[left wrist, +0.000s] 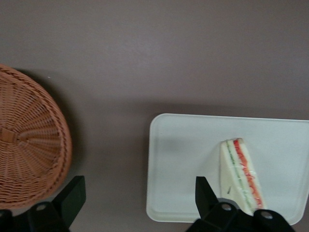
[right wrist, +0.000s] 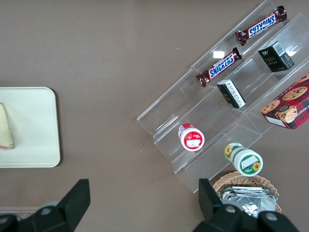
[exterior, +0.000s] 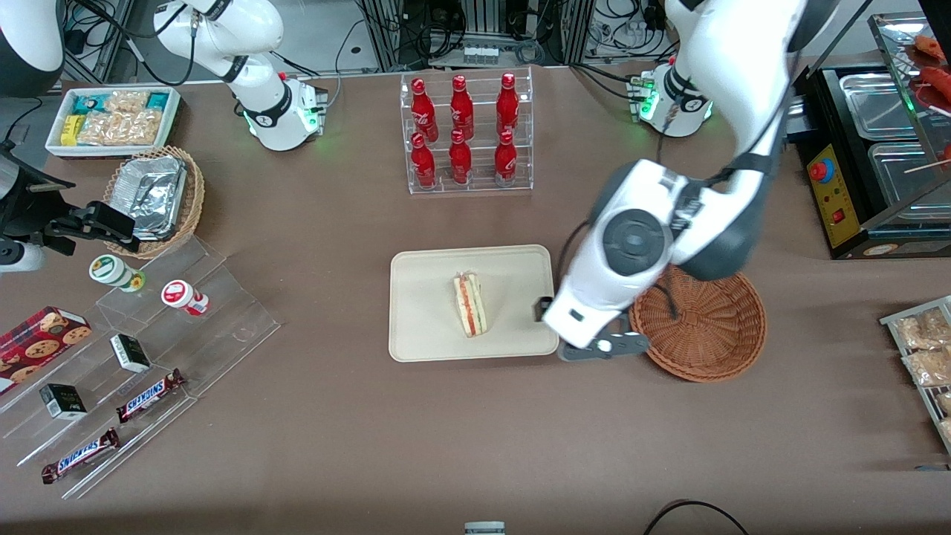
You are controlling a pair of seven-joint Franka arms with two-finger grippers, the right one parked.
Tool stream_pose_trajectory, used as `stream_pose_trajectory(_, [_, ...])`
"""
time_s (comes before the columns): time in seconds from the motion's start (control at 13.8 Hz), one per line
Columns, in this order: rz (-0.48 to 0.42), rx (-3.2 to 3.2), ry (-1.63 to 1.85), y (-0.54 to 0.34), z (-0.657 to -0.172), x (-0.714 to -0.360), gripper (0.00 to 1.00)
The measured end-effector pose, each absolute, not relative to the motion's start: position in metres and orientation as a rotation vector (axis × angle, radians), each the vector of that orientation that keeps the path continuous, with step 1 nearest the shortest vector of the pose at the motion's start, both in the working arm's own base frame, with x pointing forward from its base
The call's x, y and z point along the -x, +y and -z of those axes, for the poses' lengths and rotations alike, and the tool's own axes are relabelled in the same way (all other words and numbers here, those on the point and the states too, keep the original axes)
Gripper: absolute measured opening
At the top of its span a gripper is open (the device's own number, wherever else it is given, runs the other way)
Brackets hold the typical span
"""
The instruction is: Place sandwich from basket to tray
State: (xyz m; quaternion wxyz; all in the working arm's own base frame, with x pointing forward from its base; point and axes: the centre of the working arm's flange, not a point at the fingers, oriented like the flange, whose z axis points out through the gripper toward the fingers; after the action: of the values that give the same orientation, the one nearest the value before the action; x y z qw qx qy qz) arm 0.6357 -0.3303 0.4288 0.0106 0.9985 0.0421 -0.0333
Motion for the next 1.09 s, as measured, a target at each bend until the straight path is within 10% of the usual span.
stream_pose_trajectory(1.09, [0.275,-3.132,-0.129,-0.099,-0.503,-0.636,1.0])
